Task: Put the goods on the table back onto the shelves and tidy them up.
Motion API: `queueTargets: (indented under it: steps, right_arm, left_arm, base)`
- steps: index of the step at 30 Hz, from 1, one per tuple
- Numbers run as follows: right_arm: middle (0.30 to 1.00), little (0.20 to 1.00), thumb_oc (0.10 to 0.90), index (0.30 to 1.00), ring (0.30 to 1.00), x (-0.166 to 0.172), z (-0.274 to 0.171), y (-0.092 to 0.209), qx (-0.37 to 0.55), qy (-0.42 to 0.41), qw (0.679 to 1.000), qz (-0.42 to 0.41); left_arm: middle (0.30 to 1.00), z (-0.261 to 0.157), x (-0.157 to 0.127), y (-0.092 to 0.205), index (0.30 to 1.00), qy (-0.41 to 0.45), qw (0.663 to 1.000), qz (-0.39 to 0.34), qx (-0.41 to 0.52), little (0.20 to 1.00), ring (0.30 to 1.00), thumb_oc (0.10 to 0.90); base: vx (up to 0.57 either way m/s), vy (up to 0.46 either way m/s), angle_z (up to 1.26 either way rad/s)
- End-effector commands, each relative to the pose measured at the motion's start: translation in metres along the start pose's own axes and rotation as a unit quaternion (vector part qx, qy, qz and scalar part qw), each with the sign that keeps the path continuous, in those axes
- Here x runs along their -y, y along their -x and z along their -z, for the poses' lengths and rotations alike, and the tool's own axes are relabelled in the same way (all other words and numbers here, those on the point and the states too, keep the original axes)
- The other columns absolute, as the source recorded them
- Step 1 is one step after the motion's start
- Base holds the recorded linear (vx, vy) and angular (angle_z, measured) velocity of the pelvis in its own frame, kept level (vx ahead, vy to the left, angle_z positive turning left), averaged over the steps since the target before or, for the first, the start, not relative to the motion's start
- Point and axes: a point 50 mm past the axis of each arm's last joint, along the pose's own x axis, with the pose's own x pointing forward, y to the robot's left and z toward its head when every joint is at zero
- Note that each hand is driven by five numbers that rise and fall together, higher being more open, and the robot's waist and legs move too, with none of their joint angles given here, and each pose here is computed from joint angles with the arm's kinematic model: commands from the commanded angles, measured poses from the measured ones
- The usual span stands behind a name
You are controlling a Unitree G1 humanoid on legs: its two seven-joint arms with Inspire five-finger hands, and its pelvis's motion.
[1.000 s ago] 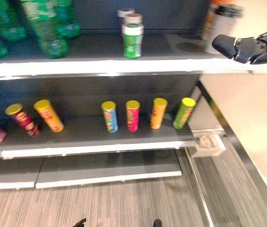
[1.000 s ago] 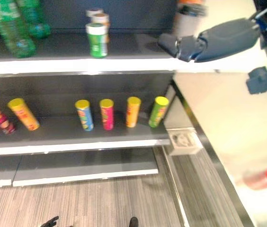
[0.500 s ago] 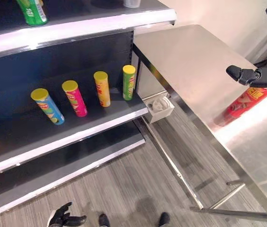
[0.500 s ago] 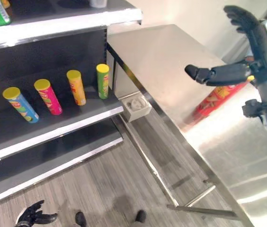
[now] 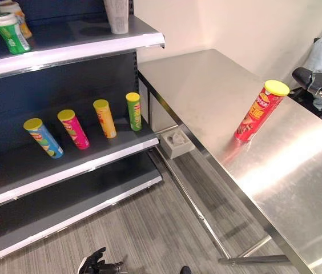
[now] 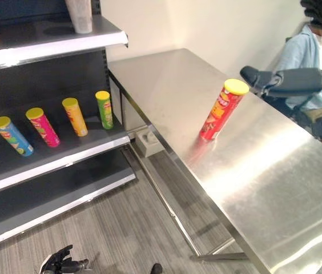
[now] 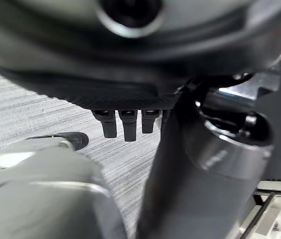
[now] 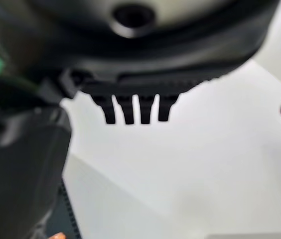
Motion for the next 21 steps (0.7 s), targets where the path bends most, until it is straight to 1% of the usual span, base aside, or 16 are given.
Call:
queueTargets:
  steps: [1, 5, 9, 11, 16, 18, 21]
  right_arm:
    - [0.9, 0.9, 0.8, 0.9, 0.9, 0.03, -0.035, -0.018, 0.077, 0.021, 0.995, 0.06]
    - [0.9, 0.9, 0.8, 0.9, 0.9, 0.017, -0.023, -0.019, 0.059, -0.002, 0.996, 0.063]
    - [0.9, 0.9, 0.8, 0.9, 0.9, 0.004, -0.019, -0.022, 0.053, -0.017, 0.997, 0.054]
    - [0.9, 0.9, 0.8, 0.9, 0.9, -0.003, -0.015, -0.022, 0.043, -0.011, 0.998, 0.051]
    - [0.9, 0.9, 0.8, 0.9, 0.9, -0.004, -0.008, -0.018, 0.027, 0.016, 0.998, 0.063]
    - [0.9, 0.9, 0.8, 0.9, 0.9, -0.004, 0.0, -0.015, 0.008, 0.023, 0.998, 0.063]
    - [0.9, 0.9, 0.8, 0.9, 0.9, -0.011, 0.023, -0.008, -0.046, 0.001, 0.997, 0.068]
  left_arm:
    - [0.9, -0.019, -0.02, -0.003, 0.9, -0.03, 0.999, -0.012, 0.032, 0.9, 0.9, 0.8]
    - [0.9, -0.014, -0.016, -0.004, 0.9, -0.052, 0.998, -0.004, 0.02, 0.9, 0.9, 0.8]
    - [0.9, -0.017, -0.018, -0.005, 0.9, -0.052, 0.998, -0.01, 0.021, 0.9, 0.9, 0.8]
    - [0.9, -0.017, -0.018, -0.005, 0.9, -0.055, 0.998, -0.01, 0.02, 0.9, 0.9, 0.8]
    - [0.9, -0.013, -0.015, -0.005, 0.9, -0.071, 0.997, -0.003, 0.012, 0.9, 0.9, 0.8]
    - [0.9, -0.011, -0.013, -0.005, 0.9, -0.076, 0.997, 0.001, 0.007, 0.9, 0.9, 0.8]
    - [0.9, -0.01, -0.013, -0.005, 0.9, -0.076, 0.997, 0.001, 0.004, 0.9, 0.9, 0.8]
  base:
    - [0.08, 0.056, -0.31]
    - [0.19, 0.161, -0.71]
    - [0.11, 0.146, -0.3]
    - [0.1, 0.145, -0.34]
    - [0.07, 0.077, -0.16]
    - [0.06, 0.047, -0.03]
    - [0.05, 0.027, -0.02]
